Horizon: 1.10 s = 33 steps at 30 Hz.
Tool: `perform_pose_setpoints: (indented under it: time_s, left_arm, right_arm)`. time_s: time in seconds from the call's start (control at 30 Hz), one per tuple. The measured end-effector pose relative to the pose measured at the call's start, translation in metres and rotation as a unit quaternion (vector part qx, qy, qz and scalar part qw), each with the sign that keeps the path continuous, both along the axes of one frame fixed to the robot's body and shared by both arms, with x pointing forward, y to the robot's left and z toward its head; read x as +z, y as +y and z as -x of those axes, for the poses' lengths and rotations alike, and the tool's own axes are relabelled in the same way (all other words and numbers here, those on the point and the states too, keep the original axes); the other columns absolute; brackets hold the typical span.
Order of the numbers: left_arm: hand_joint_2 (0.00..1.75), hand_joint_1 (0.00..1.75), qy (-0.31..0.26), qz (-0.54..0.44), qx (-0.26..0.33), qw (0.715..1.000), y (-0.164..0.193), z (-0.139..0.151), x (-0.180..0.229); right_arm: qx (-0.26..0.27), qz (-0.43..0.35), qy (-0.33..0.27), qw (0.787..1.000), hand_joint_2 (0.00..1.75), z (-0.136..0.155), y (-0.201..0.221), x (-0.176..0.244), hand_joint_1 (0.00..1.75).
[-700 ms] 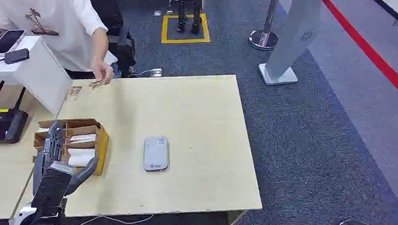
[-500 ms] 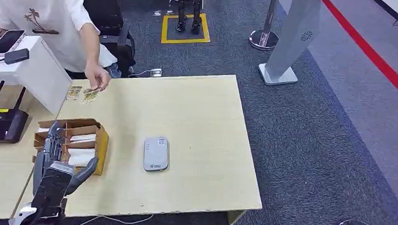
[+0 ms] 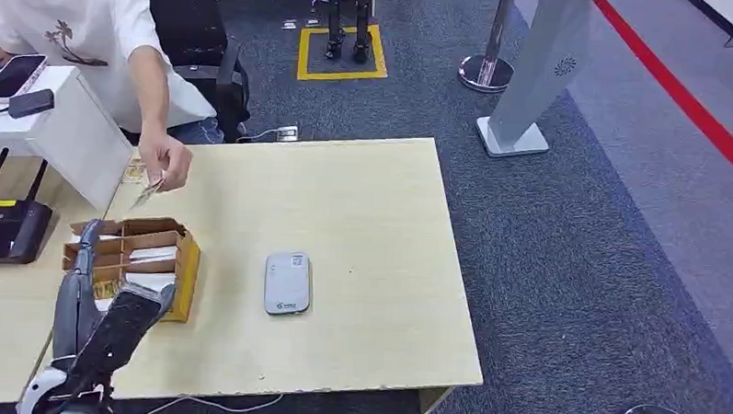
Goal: Pass the card to the sensor for recognition and then transmit it.
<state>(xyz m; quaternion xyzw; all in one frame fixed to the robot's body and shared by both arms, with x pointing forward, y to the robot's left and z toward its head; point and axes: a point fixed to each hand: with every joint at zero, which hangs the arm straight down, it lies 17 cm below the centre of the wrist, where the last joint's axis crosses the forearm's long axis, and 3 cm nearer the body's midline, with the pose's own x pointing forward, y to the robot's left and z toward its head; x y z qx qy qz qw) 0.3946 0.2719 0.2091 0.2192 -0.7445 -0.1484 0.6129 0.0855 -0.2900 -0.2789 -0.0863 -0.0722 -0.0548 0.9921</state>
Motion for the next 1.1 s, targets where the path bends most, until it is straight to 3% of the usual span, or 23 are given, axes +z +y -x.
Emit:
perform_pose_setpoints:
  time_s: [0.27, 0.47, 0.7, 1.1]
  left_arm:
    - [1.75, 0.00, 0.005, -0.190, 0.076, 0.979, 0.047, -0.034, 0.033]
    - [1.75, 0.00, 0.033, -0.335, 0.139, 0.931, 0.086, -0.073, 0.058]
    - [1.75, 0.00, 0.050, -0.363, 0.152, 0.918, 0.096, -0.101, 0.065]
    - [1.75, 0.00, 0.067, -0.373, 0.139, 0.915, 0.092, -0.109, 0.051]
  right_arm:
    - [0.012, -0.002, -0.003, 1.000, 1.75, -0.002, 0.002, 0.000, 0.00]
    - [0.047, -0.004, -0.004, 0.999, 1.75, -0.005, 0.005, 0.001, 0.00]
    - [0.061, -0.002, -0.005, 0.998, 1.75, -0.007, 0.006, 0.001, 0.00]
    - [0.061, -0.002, -0.003, 0.998, 1.75, -0.006, 0.006, 0.001, 0.00]
